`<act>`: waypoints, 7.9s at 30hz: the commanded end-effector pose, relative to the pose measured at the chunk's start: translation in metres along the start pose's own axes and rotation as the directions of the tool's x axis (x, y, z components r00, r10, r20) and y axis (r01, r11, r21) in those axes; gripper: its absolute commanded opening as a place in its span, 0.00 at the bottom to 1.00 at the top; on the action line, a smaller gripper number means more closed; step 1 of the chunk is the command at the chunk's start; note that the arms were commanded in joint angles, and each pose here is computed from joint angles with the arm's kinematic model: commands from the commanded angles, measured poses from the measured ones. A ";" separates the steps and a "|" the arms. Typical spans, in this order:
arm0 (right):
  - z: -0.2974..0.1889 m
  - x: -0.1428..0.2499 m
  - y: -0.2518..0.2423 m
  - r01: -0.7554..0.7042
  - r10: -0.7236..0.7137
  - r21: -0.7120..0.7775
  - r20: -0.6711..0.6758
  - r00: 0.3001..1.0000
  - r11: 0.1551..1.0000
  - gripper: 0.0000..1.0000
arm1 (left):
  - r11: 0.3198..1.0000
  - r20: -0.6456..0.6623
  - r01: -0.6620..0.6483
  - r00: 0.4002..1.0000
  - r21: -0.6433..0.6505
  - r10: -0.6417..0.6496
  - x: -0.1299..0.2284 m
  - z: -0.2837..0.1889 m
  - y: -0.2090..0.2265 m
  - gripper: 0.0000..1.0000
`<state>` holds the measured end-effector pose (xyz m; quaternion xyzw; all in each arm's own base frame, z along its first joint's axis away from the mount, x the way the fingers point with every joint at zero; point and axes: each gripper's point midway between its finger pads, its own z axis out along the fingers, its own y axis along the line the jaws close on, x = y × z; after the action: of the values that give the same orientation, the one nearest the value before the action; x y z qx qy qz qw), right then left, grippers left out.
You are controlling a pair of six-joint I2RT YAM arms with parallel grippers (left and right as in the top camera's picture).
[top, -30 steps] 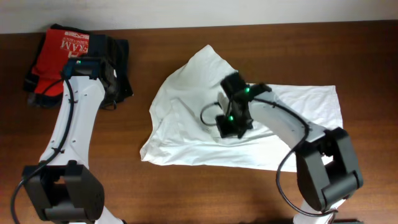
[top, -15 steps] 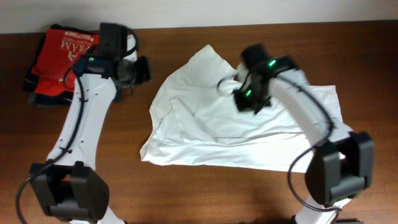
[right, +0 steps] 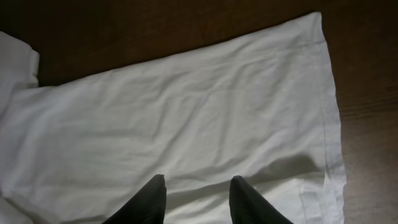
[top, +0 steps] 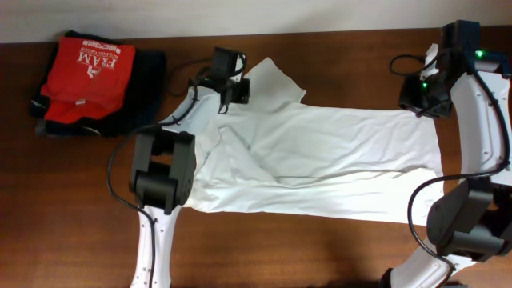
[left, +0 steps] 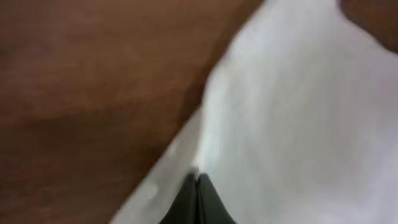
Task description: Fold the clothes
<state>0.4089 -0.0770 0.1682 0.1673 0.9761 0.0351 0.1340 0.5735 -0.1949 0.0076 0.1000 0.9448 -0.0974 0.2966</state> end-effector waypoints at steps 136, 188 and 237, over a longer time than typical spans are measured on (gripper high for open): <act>0.070 0.142 -0.120 -0.195 0.291 0.259 -0.416 0.861 0.946 0.04 | 0.983 -0.908 0.077 0.375 -0.170 -0.186 0.241 -0.219 0.039 0.01; 0.128 0.117 -0.145 -0.156 0.166 0.065 -0.206 0.964 0.986 0.61 | 0.990 -0.555 0.114 0.820 -0.080 -0.139 0.111 -0.226 0.003 0.23; 0.142 0.147 -0.139 -0.248 0.236 -0.013 -0.259 0.937 0.969 0.04 | 0.986 -0.519 0.102 0.840 -0.128 -0.155 0.103 -0.223 0.019 0.24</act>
<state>0.2788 -0.1754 -0.0026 0.2788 0.9577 0.0620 0.0344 0.3765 -0.1120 0.1313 0.0517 0.9971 -0.0462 0.0327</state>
